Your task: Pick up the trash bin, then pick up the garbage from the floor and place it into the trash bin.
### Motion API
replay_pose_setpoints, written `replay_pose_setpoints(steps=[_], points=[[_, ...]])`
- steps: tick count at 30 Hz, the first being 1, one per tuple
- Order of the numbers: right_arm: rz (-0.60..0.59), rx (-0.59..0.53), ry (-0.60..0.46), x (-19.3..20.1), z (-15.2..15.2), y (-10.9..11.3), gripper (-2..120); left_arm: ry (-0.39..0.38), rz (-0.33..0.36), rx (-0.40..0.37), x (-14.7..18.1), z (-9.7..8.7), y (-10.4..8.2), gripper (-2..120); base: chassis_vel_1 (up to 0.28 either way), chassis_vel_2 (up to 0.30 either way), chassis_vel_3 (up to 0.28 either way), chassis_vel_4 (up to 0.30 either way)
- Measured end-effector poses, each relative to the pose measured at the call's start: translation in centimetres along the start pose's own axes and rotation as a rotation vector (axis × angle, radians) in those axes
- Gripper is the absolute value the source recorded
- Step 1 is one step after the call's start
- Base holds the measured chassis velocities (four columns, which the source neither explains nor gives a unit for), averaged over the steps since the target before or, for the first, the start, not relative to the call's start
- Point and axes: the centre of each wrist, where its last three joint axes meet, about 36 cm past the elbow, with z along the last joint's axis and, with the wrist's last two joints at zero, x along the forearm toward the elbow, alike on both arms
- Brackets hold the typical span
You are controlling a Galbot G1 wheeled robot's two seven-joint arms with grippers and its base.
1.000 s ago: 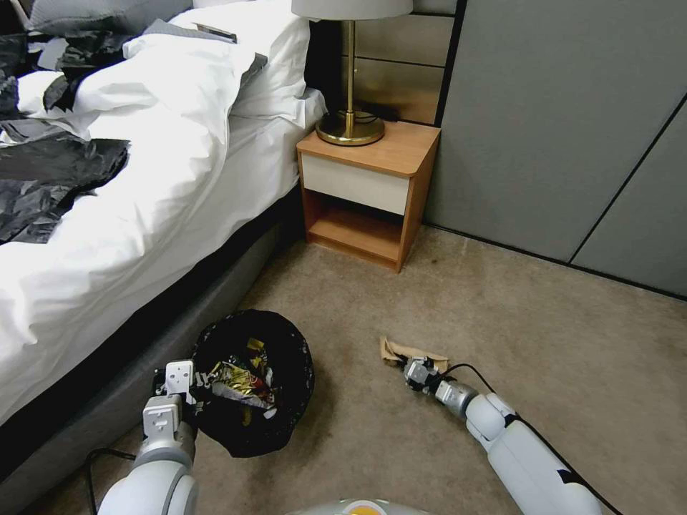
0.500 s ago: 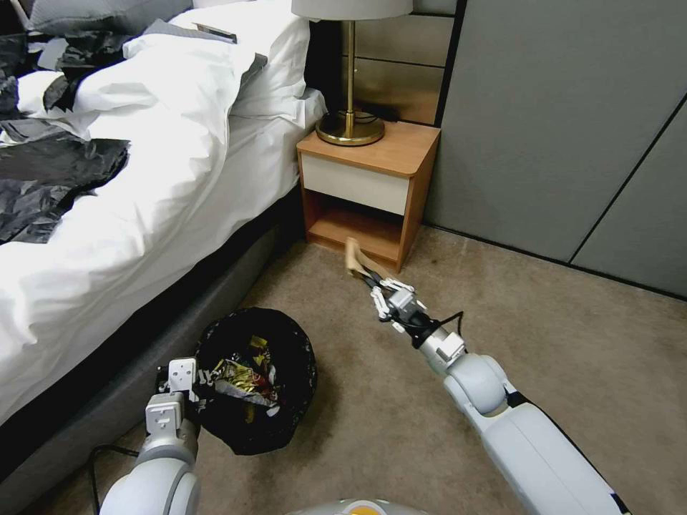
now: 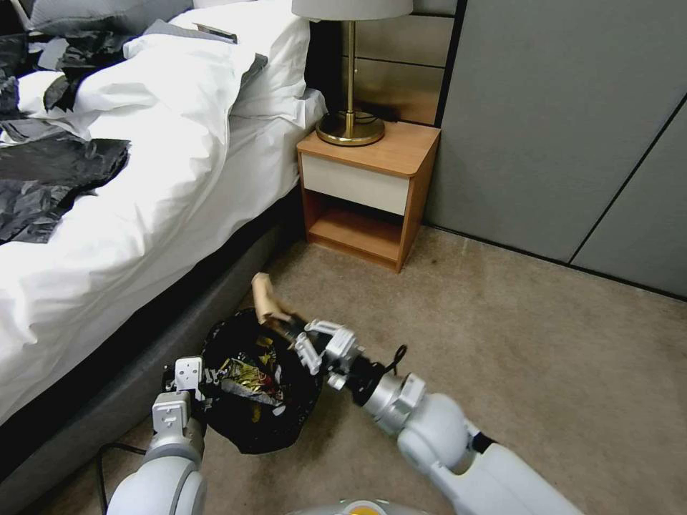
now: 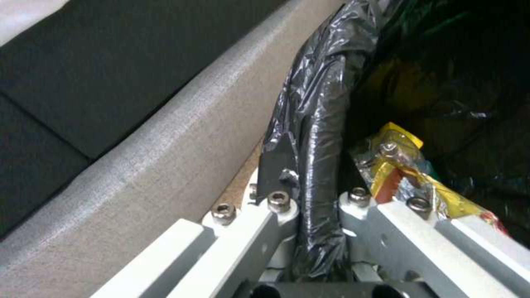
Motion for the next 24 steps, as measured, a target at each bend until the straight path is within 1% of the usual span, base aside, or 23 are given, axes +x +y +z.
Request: replay_pose_setpoints(steps=[1,6,8,12,19,21,23,24], points=[[-0.011,-0.008,0.016,-0.1,0.7,0.4,0,-0.001,-0.001,0.000,0.1,0.0,0.0,1,0.000,0.000,0.000,0.000],[-0.021,-0.016,0.038,0.0,1.6,1.0,0,-0.002,0.000,0.001,0.1,0.0,-0.1,1,0.000,0.000,0.000,0.000],[-0.031,-0.021,0.064,-0.3,2.8,1.4,0,-0.002,0.010,0.002,0.1,0.0,-0.6,1,0.000,0.000,0.000,0.000],[-0.034,-0.017,0.104,-0.5,4.4,1.1,0,0.004,0.034,0.009,0.5,0.1,-1.6,1,0.000,0.000,0.000,0.000],[-0.024,0.001,0.153,0.7,5.3,0.5,0,-0.002,0.034,0.007,0.7,0.0,-1.6,1,0.000,0.000,0.000,0.000],[-0.023,0.003,0.155,0.8,5.4,0.5,1,-0.003,0.034,0.007,0.7,0.0,-1.6,1,0.000,0.000,0.000,0.000],[-0.018,0.006,0.161,1.0,5.4,0.4,13,-0.008,0.034,0.007,0.8,-0.2,-1.5,1,0.000,0.000,0.000,0.000],[-0.018,0.006,0.161,1.0,5.4,0.4,13,-0.008,0.034,0.007,0.8,-0.2,-1.5,1,0.000,0.000,0.000,0.000]])
